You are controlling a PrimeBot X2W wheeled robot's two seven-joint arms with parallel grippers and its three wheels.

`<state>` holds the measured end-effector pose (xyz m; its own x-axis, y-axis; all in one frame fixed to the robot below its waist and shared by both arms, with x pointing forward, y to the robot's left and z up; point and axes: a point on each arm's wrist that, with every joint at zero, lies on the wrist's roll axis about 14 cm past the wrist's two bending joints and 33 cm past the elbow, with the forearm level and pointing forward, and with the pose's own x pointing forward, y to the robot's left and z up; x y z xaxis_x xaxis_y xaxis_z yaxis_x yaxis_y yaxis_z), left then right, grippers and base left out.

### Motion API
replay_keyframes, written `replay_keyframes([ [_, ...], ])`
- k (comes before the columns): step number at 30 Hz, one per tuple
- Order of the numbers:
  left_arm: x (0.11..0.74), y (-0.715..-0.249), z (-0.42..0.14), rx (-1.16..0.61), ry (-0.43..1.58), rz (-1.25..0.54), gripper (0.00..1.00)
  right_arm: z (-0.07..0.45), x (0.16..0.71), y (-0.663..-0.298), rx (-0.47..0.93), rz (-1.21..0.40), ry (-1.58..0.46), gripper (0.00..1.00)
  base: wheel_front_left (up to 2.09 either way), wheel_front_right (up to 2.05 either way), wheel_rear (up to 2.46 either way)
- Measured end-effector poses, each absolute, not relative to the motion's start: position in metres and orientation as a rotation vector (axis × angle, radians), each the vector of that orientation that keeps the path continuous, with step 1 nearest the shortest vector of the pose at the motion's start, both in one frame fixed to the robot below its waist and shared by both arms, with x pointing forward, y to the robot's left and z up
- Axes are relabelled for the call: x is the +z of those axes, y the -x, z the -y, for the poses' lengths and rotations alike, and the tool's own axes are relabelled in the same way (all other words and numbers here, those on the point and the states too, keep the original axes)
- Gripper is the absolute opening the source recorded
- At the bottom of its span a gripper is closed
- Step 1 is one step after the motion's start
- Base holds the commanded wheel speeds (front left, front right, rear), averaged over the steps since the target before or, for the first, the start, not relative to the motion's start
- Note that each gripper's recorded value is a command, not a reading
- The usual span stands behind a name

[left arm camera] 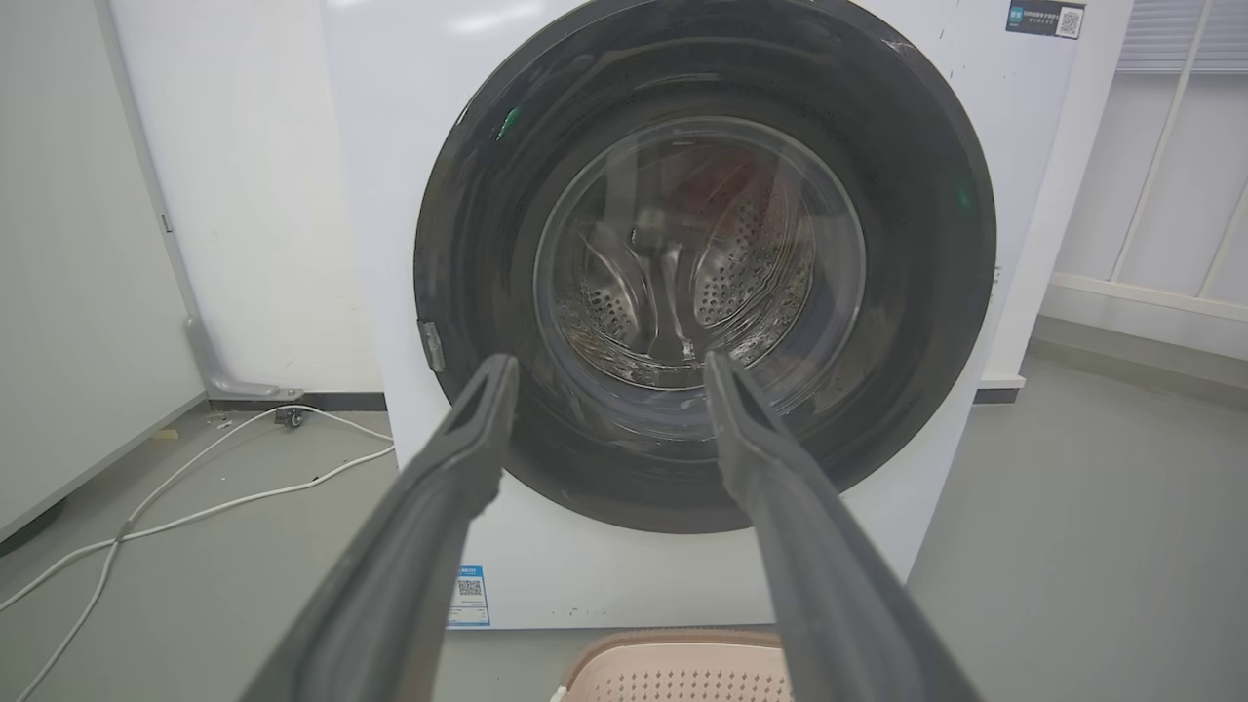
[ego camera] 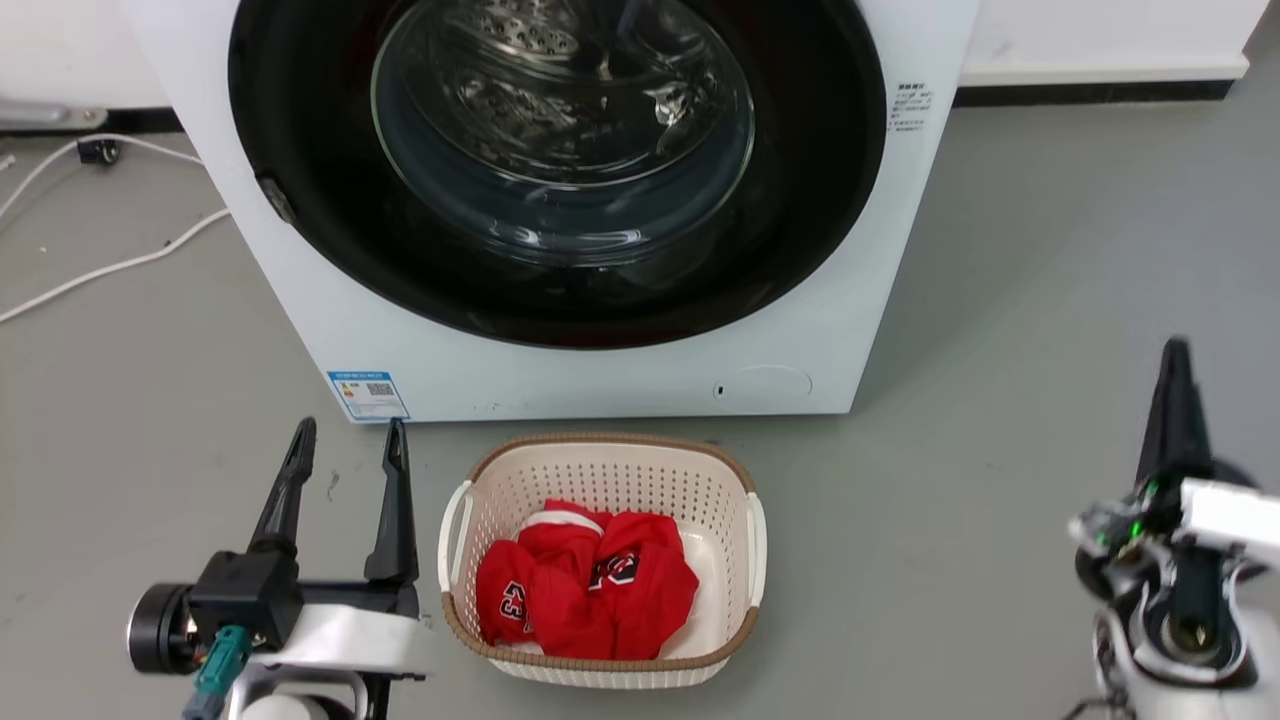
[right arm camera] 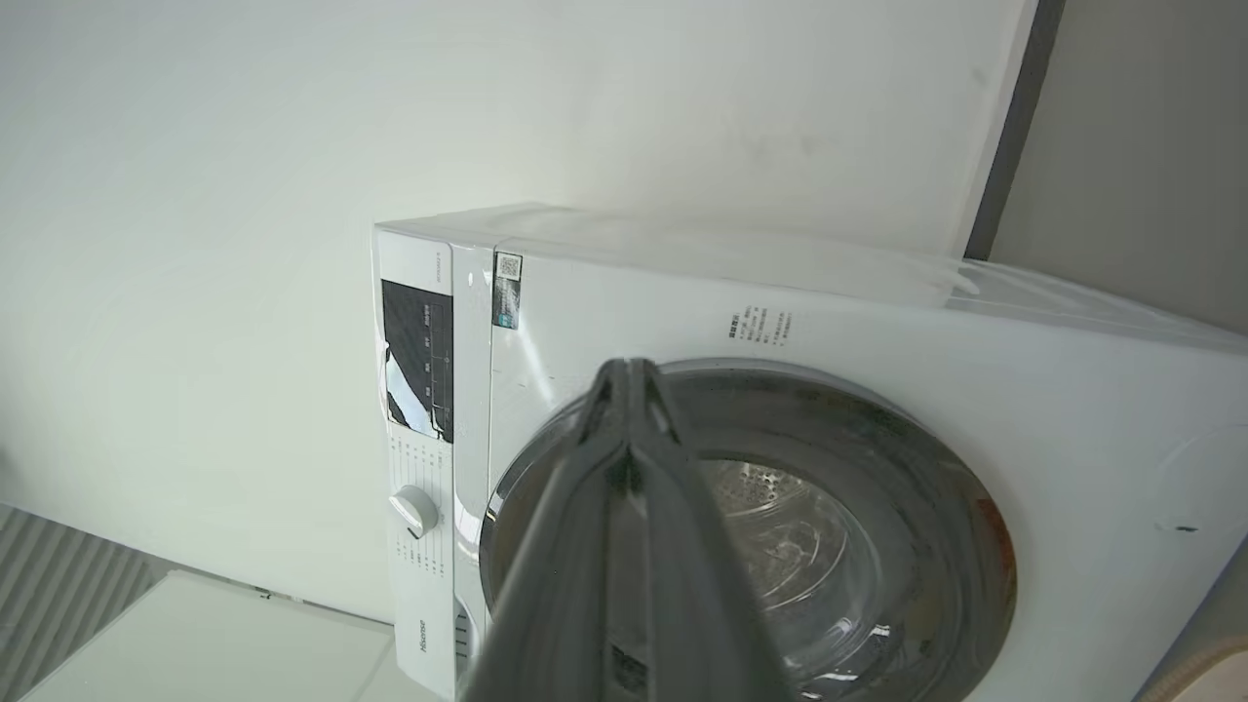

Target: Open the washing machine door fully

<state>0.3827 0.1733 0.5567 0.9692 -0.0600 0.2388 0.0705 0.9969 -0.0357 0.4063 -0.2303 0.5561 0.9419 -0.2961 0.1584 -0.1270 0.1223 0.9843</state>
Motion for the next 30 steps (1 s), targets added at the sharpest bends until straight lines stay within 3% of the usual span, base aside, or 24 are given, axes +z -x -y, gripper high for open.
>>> replay_keyframes([
  [7,0.556,-0.402,-0.173,-0.070,0.046,0.242,1.00,0.261,0.590,-0.458,-0.103,0.439,-1.477,0.00,0.00,0.00,0.00],
  [15,0.549,-0.423,-0.176,-0.064,0.051,0.232,1.00,0.263,0.639,-0.536,0.045,0.382,-1.337,0.00,0.00,0.00,0.00],
  [23,0.535,-0.444,-0.181,-0.053,0.046,0.207,1.00,0.232,0.665,-0.609,0.185,0.178,-1.106,0.00,0.00,0.00,0.00],
  [30,0.525,-0.456,-0.186,-0.045,0.040,0.193,1.00,0.177,0.642,-0.647,0.306,-0.124,-0.924,0.00,0.00,0.00,0.00],
])
